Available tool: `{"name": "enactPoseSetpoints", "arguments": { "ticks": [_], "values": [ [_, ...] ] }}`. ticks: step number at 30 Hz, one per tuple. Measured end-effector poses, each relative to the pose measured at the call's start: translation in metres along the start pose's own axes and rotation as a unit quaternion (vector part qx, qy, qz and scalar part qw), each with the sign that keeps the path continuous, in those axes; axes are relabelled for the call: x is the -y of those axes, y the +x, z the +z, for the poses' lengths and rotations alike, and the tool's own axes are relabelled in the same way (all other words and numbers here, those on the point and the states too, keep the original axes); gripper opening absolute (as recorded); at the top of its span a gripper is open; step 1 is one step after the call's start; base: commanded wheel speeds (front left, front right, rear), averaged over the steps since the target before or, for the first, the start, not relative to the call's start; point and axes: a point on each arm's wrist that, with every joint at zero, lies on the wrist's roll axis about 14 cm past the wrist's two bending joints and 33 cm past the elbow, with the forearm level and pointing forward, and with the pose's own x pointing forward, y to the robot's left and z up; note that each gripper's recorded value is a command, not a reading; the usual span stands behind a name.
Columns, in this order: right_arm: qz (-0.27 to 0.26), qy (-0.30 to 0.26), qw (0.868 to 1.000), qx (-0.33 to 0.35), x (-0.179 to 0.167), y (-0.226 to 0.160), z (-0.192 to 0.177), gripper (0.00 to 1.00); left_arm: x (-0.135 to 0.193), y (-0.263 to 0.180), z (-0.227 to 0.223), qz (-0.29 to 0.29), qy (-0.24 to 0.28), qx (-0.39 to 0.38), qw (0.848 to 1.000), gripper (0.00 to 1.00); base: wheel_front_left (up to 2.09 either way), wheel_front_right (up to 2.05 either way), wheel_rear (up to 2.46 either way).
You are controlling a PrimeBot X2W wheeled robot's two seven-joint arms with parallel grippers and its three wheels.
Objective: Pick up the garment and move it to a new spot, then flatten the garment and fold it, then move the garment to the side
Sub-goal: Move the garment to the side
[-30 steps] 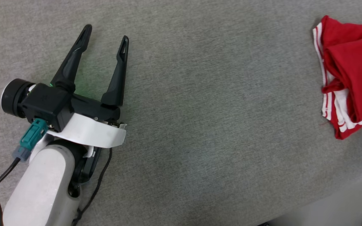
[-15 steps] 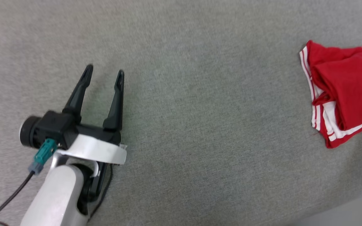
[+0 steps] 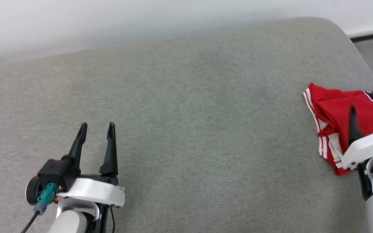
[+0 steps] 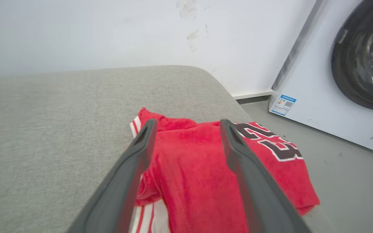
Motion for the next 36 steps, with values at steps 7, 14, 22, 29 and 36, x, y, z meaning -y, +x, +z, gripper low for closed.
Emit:
{"name": "enactPoseSetpoints", "arguments": {
  "ticks": [7, 14, 22, 29, 36],
  "values": [
    [0.089, 0.042, 0.995, 0.028, -0.075, -0.020, 0.015, 1.00, -0.026, -0.036, 0.012, 0.057, 0.003, 0.008, 0.998, 1.00, 0.00, 0.00, 0.00],
    [0.171, 0.070, 0.981, 0.065, -0.137, -0.042, 0.047, 1.00, -0.054, -0.068, 0.025, 0.104, 0.020, 0.017, 0.994, 1.00, 0.00, 0.00, 0.00],
    [0.196, 0.078, 0.972, 0.102, -0.144, -0.075, 0.071, 1.00, -0.068, -0.096, 0.033, 0.126, 0.037, 0.024, 0.991, 1.00, 0.00, 0.00, 0.00],
    [0.206, 0.081, 0.969, 0.111, -0.141, -0.102, 0.077, 1.00, -0.066, -0.107, 0.031, 0.129, 0.041, 0.020, 0.991, 1.00, 0.00, 0.00, 0.00],
    [0.213, 0.088, 0.966, 0.117, -0.142, -0.112, 0.085, 1.00, -0.067, -0.116, 0.025, 0.131, 0.043, 0.011, 0.990, 1.00, 0.00, 0.00, 0.00]
  ]
}}
